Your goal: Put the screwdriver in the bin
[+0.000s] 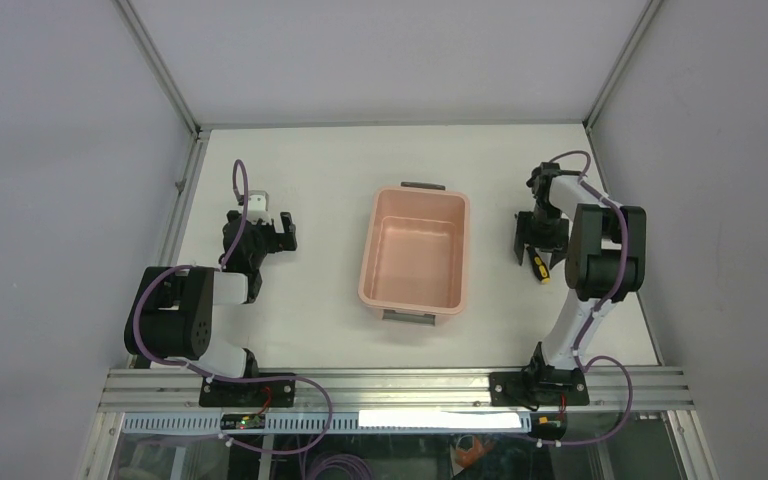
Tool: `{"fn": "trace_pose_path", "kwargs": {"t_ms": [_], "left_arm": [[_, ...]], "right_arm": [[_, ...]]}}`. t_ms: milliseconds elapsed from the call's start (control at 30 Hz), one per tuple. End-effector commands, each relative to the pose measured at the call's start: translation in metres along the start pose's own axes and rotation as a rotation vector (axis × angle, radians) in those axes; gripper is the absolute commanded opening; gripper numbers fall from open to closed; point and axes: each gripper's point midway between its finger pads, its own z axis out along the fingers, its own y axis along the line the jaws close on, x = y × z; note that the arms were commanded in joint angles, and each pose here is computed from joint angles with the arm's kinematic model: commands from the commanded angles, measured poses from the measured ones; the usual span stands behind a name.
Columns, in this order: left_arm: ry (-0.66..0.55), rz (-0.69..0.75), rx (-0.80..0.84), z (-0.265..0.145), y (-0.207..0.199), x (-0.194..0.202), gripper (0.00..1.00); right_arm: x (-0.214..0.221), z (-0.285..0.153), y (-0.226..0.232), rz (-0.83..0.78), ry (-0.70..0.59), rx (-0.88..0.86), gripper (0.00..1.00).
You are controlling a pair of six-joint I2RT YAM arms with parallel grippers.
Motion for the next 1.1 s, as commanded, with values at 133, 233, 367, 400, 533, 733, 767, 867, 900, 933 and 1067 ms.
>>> {"fn": "trace_pose_path", "kwargs": {"t_ms": [133,233,367,400,533,733,767,867,900,933,1067], "left_arm": [[-0.083,-0.013,0.025,0.004,-0.008,-0.025,0.99],[-0.084,-0.013,0.023,0.004,-0.007,-0.025,0.99],[-0.085,-0.013,0.024,0.004,-0.007,-0.026,0.99],[-0.085,-0.013,0.024,0.004,-0.007,-0.026,0.99],[-0.083,-0.013,0.024,0.004,-0.007,-0.025,0.99],[-0.084,-0.013,0.024,0.005,-0.008,-0.025,0.99],[-0.083,-0.013,0.024,0.004,-0.008,-0.025,0.99],[-0.086,-0.013,0.023,0.005,-0.007,-0.026,0.99],[-0.084,-0.013,0.024,0.005,-0.008,-0.026,0.99],[-0.084,-0.013,0.023,0.004,-0.007,-0.025,0.99],[-0.084,-0.013,0.024,0.004,-0.007,-0.025,0.99]], "right_arm": [[-0.01,0.011,-0.005,0.0,-0.015,0.021,0.18],[-0.011,-0.006,-0.005,0.007,-0.053,0.004,0.0],[-0.001,-0.043,-0.001,0.03,-0.105,-0.03,0.0],[0.004,-0.053,0.0,0.037,-0.115,-0.044,0.0],[0.028,-0.092,0.012,0.083,-0.175,-0.147,0.0],[0.061,-0.159,0.042,0.074,-0.333,-0.324,0.0],[0.068,-0.171,0.047,0.08,-0.364,-0.348,0.0],[0.083,-0.2,0.07,0.051,-0.436,-0.44,0.0],[0.087,-0.208,0.08,0.042,-0.459,-0.475,0.0],[0.091,-0.215,0.091,0.027,-0.479,-0.51,0.0],[0.102,-0.238,0.144,-0.046,-0.55,-0.642,0.0]]}}
